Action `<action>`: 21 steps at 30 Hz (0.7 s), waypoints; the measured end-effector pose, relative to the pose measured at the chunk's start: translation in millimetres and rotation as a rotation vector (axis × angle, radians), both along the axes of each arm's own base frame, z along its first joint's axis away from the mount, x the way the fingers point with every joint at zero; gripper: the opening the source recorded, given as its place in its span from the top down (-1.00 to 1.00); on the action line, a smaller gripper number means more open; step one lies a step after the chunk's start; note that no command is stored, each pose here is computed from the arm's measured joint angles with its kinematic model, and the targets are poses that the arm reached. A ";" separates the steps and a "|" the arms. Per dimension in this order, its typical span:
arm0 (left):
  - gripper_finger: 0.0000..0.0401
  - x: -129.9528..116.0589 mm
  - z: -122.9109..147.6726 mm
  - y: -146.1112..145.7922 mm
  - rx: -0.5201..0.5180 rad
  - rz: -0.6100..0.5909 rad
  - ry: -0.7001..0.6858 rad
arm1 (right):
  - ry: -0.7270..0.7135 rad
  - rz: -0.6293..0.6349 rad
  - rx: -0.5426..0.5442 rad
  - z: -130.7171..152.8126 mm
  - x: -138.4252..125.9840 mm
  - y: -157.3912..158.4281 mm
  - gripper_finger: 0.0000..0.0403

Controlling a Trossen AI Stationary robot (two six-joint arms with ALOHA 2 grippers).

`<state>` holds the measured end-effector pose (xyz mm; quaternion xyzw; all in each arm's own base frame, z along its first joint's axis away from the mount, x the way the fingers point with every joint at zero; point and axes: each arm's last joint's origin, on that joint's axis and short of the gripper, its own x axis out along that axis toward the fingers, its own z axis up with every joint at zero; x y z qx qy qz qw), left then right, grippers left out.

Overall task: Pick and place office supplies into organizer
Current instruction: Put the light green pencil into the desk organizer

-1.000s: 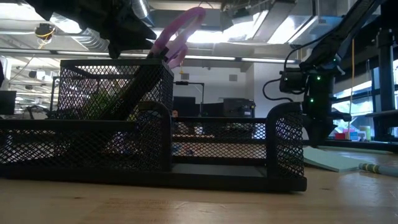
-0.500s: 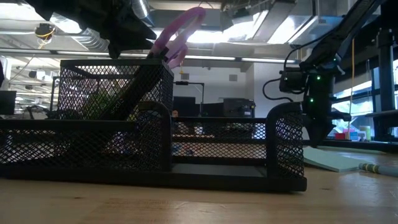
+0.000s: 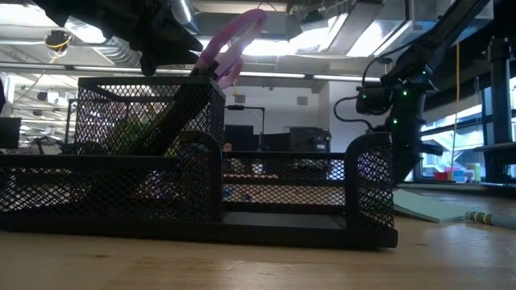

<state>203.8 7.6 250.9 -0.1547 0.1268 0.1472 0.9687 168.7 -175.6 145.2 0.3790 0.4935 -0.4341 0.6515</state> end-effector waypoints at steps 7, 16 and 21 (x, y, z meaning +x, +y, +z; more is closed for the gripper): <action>0.33 0.0 0.0 -0.1 -0.005 0.000 -0.001 | -0.177 0.065 0.086 12.8 13.3 -2.9 0.94; 0.33 0.0 0.0 0.1 -0.073 0.027 -0.020 | -0.432 0.232 -0.048 66.4 65.3 -6.4 0.94; 0.33 0.9 3.1 0.2 -0.089 0.035 -0.058 | -0.612 0.362 -0.204 121.2 103.9 2.0 0.94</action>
